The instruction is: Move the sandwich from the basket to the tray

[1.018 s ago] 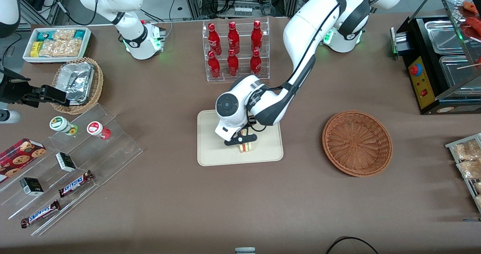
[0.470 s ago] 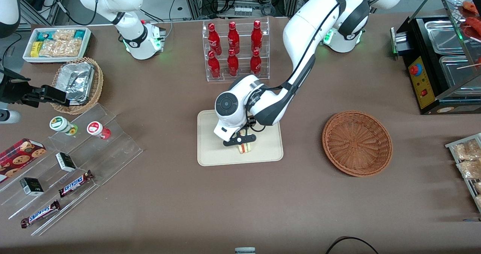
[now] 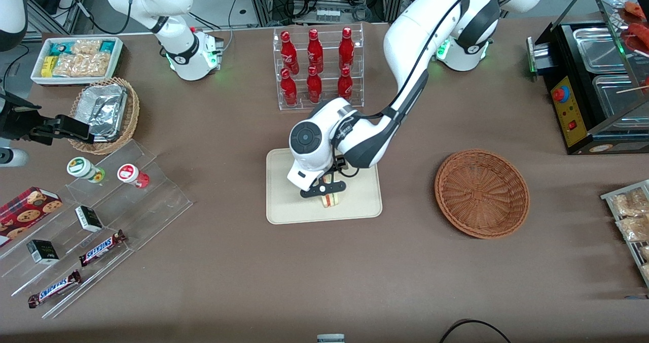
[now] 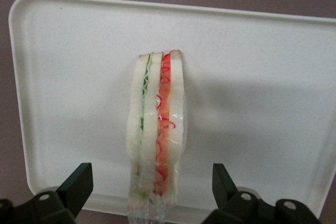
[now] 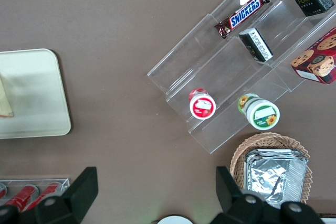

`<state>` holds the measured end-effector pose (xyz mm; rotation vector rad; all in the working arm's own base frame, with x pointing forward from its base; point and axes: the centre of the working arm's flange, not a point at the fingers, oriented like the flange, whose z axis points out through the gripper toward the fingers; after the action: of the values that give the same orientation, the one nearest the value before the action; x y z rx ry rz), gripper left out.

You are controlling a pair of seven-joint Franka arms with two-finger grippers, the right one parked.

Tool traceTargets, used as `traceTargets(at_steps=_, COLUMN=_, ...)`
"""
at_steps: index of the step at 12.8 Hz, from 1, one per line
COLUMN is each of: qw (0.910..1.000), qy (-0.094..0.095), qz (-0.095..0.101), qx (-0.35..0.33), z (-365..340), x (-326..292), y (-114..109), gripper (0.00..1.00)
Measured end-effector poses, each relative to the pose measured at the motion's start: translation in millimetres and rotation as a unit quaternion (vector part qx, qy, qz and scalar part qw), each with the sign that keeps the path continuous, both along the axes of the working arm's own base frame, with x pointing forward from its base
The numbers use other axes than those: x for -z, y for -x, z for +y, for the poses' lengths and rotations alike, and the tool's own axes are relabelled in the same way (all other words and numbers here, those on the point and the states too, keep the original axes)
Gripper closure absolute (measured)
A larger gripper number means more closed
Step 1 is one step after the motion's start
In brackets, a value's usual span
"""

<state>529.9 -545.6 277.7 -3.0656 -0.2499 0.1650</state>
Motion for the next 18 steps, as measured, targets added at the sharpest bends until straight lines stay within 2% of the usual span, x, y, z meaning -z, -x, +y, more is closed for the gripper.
traceTargets(at_steps=6, qw=0.9995, qy=0.017, qz=-0.028, qx=-0.003, z=5.1, x=-63.0, y=-4.9, gripper=0.00)
traceTargets(at_steps=10, qw=0.9986, qy=0.029, qz=-0.045, qx=-0.006, z=33.5, x=-103.4, y=-28.1, gripper=0.00)
traceTargets(at_steps=13, qw=0.9990, qy=0.021, qz=-0.038, qx=0.013, z=71.1, x=-140.4, y=-43.3, gripper=0.00)
traceTargets(at_steps=18, qw=0.9950, qy=0.036, qz=-0.012, qx=0.092, z=167.7, x=-170.6, y=-68.6, gripper=0.00)
